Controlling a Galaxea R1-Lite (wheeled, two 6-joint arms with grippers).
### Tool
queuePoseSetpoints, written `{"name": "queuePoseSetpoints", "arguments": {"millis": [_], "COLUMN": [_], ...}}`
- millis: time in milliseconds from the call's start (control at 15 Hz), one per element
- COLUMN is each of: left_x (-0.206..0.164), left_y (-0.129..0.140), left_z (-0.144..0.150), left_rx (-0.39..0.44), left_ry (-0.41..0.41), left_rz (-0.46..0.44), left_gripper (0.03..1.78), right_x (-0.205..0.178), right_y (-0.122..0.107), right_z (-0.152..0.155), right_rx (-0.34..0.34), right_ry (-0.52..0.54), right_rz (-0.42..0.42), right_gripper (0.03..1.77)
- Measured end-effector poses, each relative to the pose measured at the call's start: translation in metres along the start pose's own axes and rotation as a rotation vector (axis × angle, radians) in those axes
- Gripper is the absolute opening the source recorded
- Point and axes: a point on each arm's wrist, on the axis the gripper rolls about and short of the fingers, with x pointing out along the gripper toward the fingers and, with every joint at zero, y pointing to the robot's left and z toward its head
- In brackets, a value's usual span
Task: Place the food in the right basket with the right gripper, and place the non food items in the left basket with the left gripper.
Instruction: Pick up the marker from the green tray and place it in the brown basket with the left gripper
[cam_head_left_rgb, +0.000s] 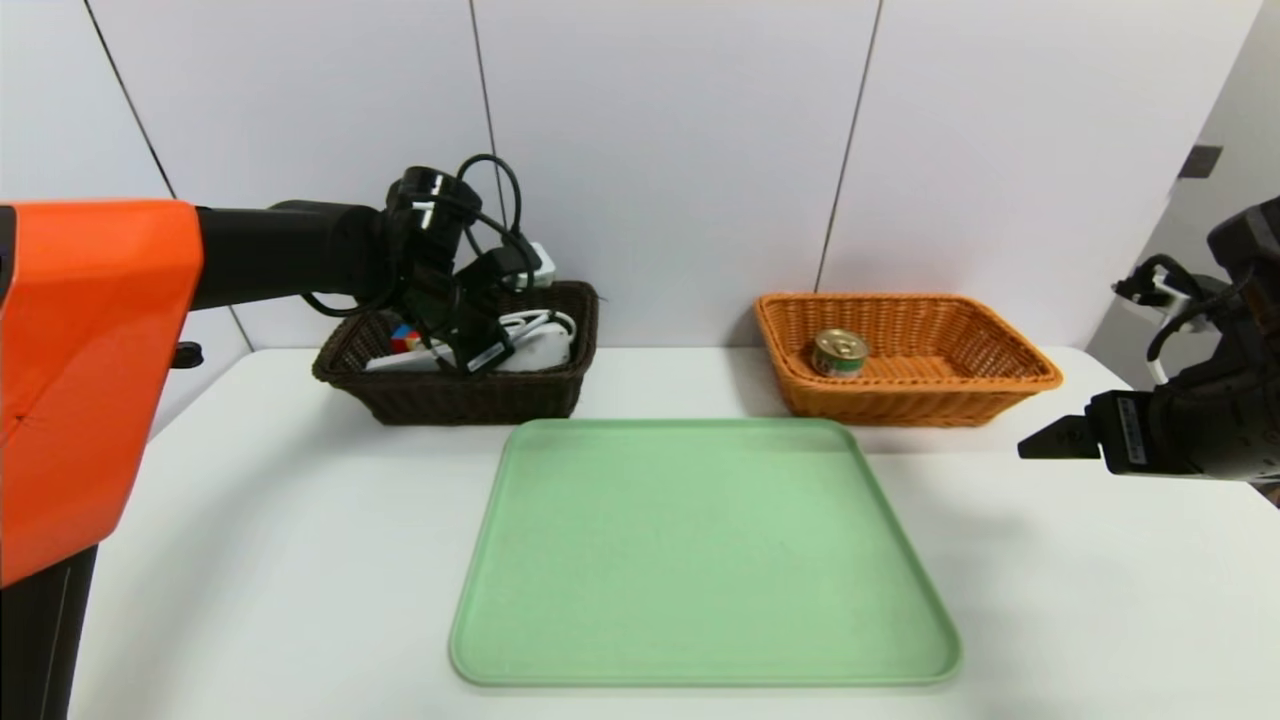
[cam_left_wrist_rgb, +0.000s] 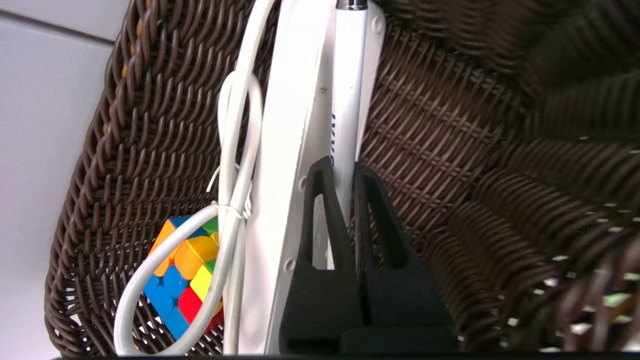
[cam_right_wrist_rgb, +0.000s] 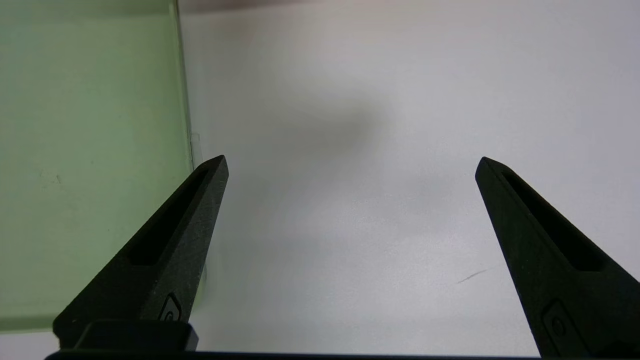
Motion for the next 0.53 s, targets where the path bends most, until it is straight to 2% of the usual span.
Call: {"name": "queuePoseSetpoints", "arguments": {"millis": [67,133,200,333,533], "left_x": [0.0013,0.0022,0.0029,0.0035,-0.0019], "left_y": [0.0009,0.0021,0.0030,0.0034,0.0050], "left_z": [-0.0015,-0.0023,-0.0018,-0.0022,-0.0006], "left_rx": [-0.003,-0.004,-0.005,-0.005,-0.008], "left_ry": [0.002,0.000,-0.006,0.001,-0.002], "left_rz": [0.002,0.007,0.017,0.027,0.037], "left_gripper": [0.06,0.17,0.38,0.67,1.00], "right_x": [0.0002,0.0003,0.0005,0.0005,0.0005], "right_y": [0.0001,0.0001,0.0002,0.0004,0.0005], "right_z": [0.0004,0.0008,0.0010,0.0009,0.0009], "right_rx": [0.000,0.000,0.000,-0.001,-0.001], "right_ry": [0.000,-0.001,-0.001,0.000,-0.001], "right_rz": [0.000,0.000,0.001,0.001,0.000], "right_gripper": [1.71,1.71,1.71,1.71,1.71]}}
